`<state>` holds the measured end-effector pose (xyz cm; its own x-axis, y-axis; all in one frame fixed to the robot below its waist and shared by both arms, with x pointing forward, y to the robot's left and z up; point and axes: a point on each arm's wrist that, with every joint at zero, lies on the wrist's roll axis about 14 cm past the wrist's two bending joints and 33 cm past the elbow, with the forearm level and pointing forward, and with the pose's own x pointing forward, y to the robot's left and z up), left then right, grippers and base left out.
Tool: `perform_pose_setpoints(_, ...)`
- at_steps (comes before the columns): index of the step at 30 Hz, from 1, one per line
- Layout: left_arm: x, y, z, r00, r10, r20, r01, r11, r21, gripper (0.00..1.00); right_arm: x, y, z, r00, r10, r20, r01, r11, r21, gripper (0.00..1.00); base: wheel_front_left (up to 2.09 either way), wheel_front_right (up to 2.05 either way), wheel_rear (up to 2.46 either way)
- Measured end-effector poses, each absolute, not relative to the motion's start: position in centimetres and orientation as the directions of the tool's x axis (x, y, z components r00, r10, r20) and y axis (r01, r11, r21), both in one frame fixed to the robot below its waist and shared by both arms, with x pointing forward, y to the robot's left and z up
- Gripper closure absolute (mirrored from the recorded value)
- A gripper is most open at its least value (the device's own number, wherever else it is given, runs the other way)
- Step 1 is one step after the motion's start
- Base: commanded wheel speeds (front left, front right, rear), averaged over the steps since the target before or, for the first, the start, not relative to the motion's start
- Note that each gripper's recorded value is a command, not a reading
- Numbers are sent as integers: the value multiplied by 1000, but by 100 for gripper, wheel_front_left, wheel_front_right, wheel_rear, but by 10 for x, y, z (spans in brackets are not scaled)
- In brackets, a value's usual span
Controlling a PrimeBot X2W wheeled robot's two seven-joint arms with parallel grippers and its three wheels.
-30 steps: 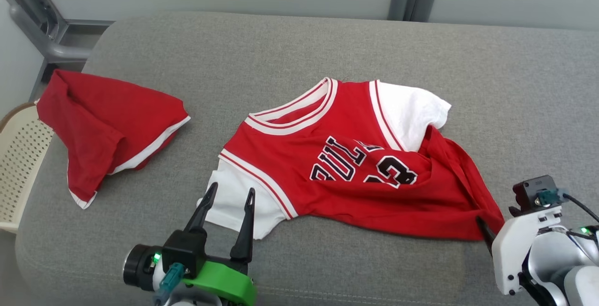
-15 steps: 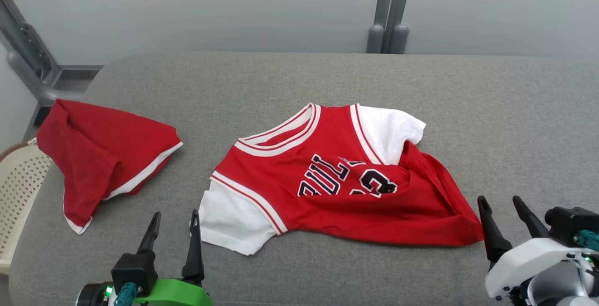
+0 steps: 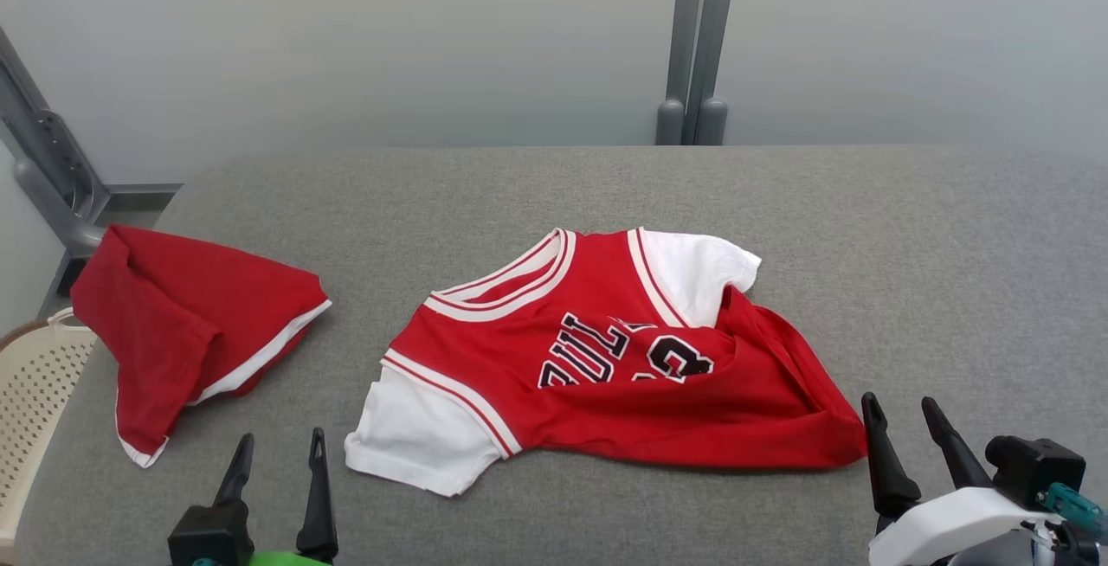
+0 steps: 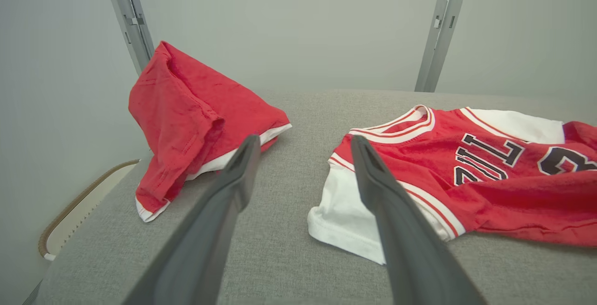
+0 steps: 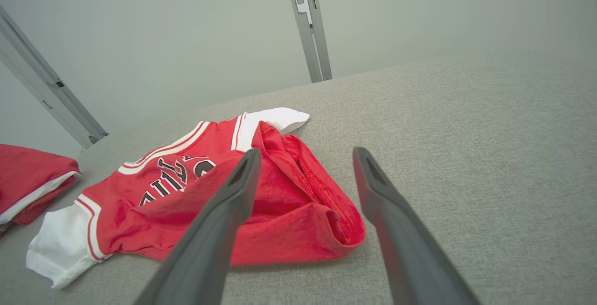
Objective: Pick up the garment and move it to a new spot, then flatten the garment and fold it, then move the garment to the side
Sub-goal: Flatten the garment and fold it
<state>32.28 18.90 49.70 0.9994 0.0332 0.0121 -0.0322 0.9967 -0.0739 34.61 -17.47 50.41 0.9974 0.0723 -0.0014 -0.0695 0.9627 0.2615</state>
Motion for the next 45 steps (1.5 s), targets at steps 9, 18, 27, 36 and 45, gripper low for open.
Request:
perform_pose_setpoints(9, 310, 195, 478, 998, 30, -50, -33, 997, -74, 0, 341, -171, 493, 997, 78, -16, -71, 965, 251, 0, 0, 0, 0)
perform_pose_setpoints(18, 311, 191, 475, 998, 15, -55, -19, 997, -75, 0, 346, -164, 502, 995, 101, 8, -100, 967, 236, 0, 0, 0, 0)
perform_pose_setpoints(27, 312, 177, 471, 994, -78, -75, 74, 996, -56, 0, 346, -156, 504, 992, 128, 3, -126, 966, 226, 0, 0, 0, 0)
perform_pose_setpoints(36, 332, 169, 446, 954, -169, -248, 164, 986, -38, 0, 347, -144, 504, 981, 181, -77, -162, 966, 202, 0, 0, 0, 0)
perform_pose_setpoints(45, 355, 172, 413, 875, -187, -446, 219, 976, 21, 0, 345, -152, 490, 962, 168, -216, -138, 979, 147, 0, 0, 0, 0)
